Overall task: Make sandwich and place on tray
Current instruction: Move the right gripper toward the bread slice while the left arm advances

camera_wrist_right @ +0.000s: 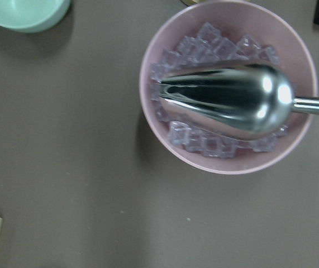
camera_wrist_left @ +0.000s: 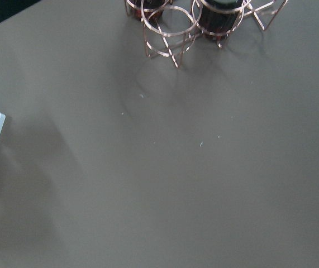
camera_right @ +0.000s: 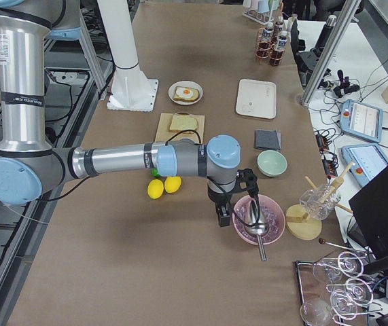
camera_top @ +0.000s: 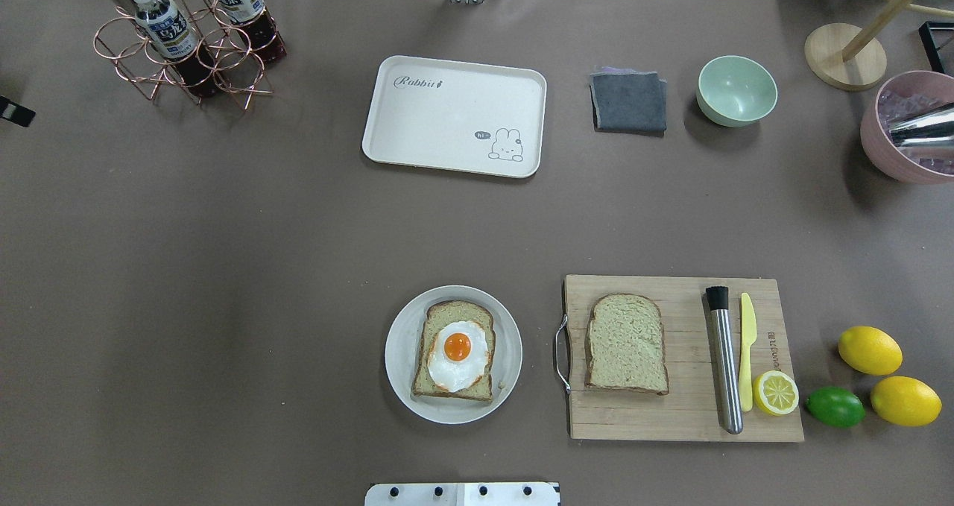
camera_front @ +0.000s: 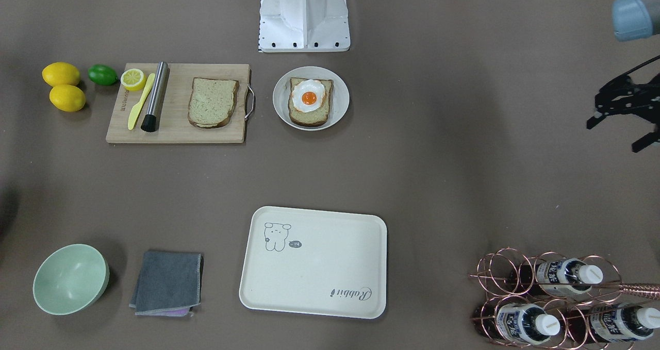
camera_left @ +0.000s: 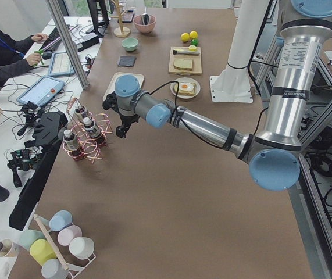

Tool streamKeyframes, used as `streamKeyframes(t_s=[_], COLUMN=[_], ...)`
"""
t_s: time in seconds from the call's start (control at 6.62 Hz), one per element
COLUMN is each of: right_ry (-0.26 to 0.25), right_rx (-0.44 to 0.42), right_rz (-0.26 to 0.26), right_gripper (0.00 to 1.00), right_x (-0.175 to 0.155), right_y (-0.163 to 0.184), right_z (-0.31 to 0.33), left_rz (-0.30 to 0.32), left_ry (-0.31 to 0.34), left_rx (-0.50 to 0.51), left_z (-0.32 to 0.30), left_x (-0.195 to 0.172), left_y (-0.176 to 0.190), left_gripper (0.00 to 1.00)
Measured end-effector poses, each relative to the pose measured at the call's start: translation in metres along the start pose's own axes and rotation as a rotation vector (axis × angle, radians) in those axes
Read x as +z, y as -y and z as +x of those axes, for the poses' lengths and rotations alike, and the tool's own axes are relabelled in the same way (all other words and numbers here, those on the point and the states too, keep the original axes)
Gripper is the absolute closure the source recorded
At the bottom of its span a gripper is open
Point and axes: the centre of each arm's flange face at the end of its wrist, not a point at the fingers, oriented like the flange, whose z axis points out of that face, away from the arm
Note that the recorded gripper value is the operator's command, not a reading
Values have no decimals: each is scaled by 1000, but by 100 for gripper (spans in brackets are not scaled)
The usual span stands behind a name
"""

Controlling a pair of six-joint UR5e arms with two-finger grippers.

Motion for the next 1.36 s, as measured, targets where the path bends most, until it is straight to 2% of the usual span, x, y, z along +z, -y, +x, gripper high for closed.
streamKeyframes(t_s=[0.3,0.45,0.6,0.91,1.36], right_ry=[22,29,58,111,199], right_rx=[95,136,175,225,297], right_rz=[-20,-5,22,33,64], right_gripper=[0,0,0,2,6], right_x=[21,39,59,110,170], right_y=[38,48,48,21,-48], right_z=[-102,-151,-195,-286,-367], left_rz=[-6,-4,0,1,15], left_ry=[-18,-36,-51,-70,-77], left_rx=[-114,-166,-202,-218,-214], left_z=[93,144,196,276,309], left_x=[33,47,63,96,107], left_y=[18,23,28,27,29], left_gripper=[2,2,2,2,2])
